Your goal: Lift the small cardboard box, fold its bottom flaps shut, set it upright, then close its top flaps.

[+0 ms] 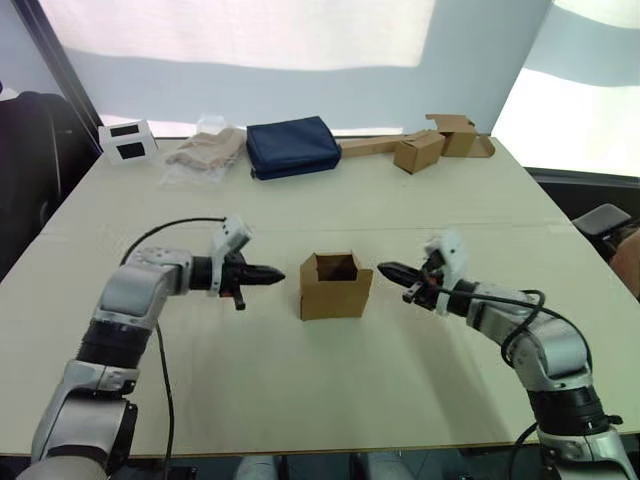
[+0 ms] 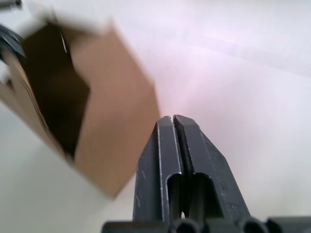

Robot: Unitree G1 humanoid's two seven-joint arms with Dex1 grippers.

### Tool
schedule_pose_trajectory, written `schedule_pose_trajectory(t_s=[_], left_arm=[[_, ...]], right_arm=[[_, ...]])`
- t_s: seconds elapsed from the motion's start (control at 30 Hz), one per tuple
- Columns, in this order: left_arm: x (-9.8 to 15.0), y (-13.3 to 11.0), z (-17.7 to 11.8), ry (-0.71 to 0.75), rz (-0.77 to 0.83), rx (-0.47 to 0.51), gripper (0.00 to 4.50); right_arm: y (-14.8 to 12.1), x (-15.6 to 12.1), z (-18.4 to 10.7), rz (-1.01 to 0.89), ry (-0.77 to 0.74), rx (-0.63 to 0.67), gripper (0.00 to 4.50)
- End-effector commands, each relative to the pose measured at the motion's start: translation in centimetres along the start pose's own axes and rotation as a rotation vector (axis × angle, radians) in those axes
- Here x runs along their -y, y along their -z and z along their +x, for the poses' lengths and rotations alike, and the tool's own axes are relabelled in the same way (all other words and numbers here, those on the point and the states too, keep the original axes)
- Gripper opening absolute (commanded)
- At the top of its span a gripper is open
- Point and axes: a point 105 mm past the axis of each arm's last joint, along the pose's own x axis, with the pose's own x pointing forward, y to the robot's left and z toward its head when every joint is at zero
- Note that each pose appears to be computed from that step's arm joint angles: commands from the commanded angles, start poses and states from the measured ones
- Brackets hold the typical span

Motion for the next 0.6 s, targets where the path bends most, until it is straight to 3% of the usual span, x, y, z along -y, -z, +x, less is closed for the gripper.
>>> schedule_pose_trajectory(t_s=[0.03, 0.27, 0.4, 0.6], left_arm=[[0.9, -2.6, 0.2, 0.037, 0.013, 0.101, 0.01], [1.8, -2.0, 2.1, 0.089, -0.019, 0.102, 0.01], [2.2, 0.3, 3.8, 0.11, -0.037, 0.031, 0.01], [1.1, 3.6, 4.7, 0.048, -0.017, -0.098, 0.01]], right_arm=[[-2.1, -0.4, 0.3, 0.009, -0.067, 0.105, 0.0], [-1.6, -2.4, 2.1, 0.059, -0.243, 0.125, 0.0], [1.1, -3.3, 3.7, 0.056, -0.298, 0.025, 0.0], [5.4, -2.9, 4.5, -0.103, -0.308, -0.17, 0.0]])
